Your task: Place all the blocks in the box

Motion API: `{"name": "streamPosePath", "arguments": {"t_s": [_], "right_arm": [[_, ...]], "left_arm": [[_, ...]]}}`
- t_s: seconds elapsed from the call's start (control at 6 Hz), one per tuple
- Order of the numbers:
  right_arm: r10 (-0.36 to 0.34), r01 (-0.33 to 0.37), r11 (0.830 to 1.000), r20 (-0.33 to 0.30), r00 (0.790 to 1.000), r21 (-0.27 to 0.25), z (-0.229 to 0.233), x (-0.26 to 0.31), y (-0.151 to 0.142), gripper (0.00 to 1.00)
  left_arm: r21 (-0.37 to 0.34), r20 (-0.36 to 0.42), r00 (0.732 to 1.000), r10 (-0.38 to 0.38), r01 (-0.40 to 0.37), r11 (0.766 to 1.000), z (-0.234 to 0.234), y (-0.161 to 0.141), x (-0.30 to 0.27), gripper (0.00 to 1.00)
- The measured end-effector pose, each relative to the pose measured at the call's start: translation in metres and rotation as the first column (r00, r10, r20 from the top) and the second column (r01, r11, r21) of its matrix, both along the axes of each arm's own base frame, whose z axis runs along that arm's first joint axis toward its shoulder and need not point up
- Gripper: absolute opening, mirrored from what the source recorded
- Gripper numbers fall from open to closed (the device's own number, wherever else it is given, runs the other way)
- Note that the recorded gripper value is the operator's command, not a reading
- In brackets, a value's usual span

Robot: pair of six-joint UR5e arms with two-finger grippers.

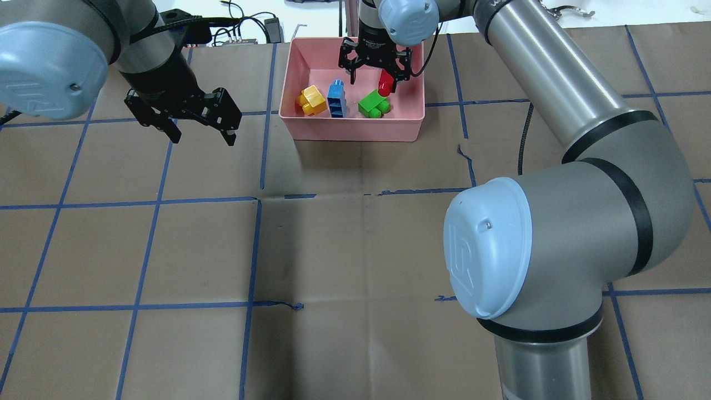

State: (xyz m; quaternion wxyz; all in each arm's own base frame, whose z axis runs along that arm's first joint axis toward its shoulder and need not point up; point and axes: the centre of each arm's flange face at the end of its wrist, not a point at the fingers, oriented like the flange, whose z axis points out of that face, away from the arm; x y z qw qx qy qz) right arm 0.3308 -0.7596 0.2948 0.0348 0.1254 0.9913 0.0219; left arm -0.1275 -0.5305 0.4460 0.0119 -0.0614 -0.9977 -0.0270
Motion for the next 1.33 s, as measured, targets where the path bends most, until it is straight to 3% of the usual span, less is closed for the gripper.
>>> {"name": "streamPosePath", "arguments": {"t_s": [0.33,0.5,0.83,1.0,1.17,1.33], "right_arm": [[0.157,-0.157,0.986,-0.004,0.988,-0.053,0.004,-0.003,-0.006,1.0],[0.256,-0.256,0.961,-0.013,0.967,-0.107,0.006,-0.002,-0.011,1.0],[0.447,-0.448,0.878,-0.046,0.894,-0.172,0.005,-0.001,-0.018,1.0],[0.475,-0.477,0.86,-0.059,0.878,-0.181,0.01,-0.003,-0.018,1.0],[0.463,-0.471,0.864,-0.088,0.882,-0.177,0.02,-0.022,-0.022,1.0],[0.422,-0.435,0.89,-0.115,0.899,-0.139,0.037,-0.065,-0.027,1.0]], "left_arm": [[0.002,0.001,1.0,-0.003,0.003,1.0,-0.001,0.0,0.001,0.99],[0.006,0.001,1.0,-0.003,0.003,1.0,-0.003,-0.001,0.001,0.99],[0.007,0.0,1.0,-0.003,0.003,1.0,-0.004,-0.002,0.002,0.99],[0.007,0.0,1.0,-0.003,0.003,1.0,-0.004,-0.002,0.002,0.99],[0.004,-0.001,1.0,-0.002,0.002,1.0,-0.004,-0.003,0.002,0.99],[0.0,-0.001,1.0,-0.002,0.002,1.0,-0.004,-0.003,0.002,0.99]]}}
